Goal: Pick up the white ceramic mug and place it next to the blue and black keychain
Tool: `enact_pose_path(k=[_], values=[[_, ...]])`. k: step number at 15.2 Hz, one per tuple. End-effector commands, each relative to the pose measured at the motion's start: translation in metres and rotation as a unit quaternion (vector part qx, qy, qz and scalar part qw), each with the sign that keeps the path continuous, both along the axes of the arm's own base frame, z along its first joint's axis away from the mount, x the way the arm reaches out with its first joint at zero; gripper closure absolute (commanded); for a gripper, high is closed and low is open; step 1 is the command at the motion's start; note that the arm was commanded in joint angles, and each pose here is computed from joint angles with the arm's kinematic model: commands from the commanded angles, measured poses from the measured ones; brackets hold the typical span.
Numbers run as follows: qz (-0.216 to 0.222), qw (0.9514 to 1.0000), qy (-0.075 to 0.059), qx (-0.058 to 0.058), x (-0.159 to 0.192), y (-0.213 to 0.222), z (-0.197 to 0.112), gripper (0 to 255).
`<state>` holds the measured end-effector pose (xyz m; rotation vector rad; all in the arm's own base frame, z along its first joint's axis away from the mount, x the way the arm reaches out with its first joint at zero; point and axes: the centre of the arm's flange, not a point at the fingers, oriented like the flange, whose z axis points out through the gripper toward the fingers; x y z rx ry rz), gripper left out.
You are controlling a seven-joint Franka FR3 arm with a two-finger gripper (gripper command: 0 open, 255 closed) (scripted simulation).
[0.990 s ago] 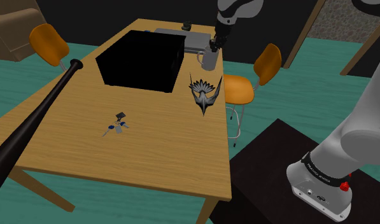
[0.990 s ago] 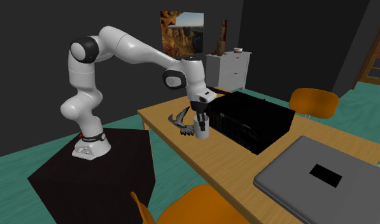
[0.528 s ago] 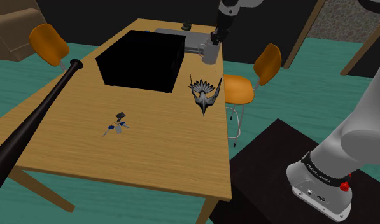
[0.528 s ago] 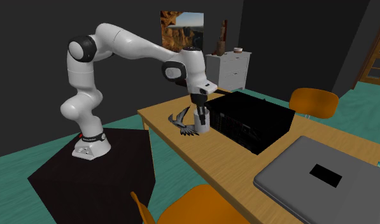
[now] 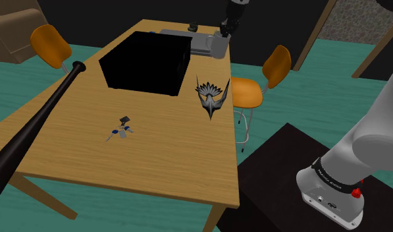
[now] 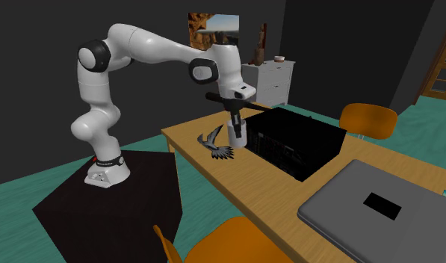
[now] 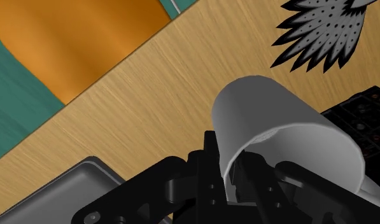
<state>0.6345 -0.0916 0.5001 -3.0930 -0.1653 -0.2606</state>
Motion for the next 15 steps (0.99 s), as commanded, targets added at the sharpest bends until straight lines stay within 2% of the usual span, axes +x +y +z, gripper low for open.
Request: enact_pose_path(k=[1,4,15], values=[[0.000,1.0000,0.000,0.000,0.001,0.001,0.011,255],[0.000,1.0000,0.000,0.000,0.001,0.001,0.022,255],[0.000,1.0000,0.000,0.000,-0.064,0.131,0.023,255]])
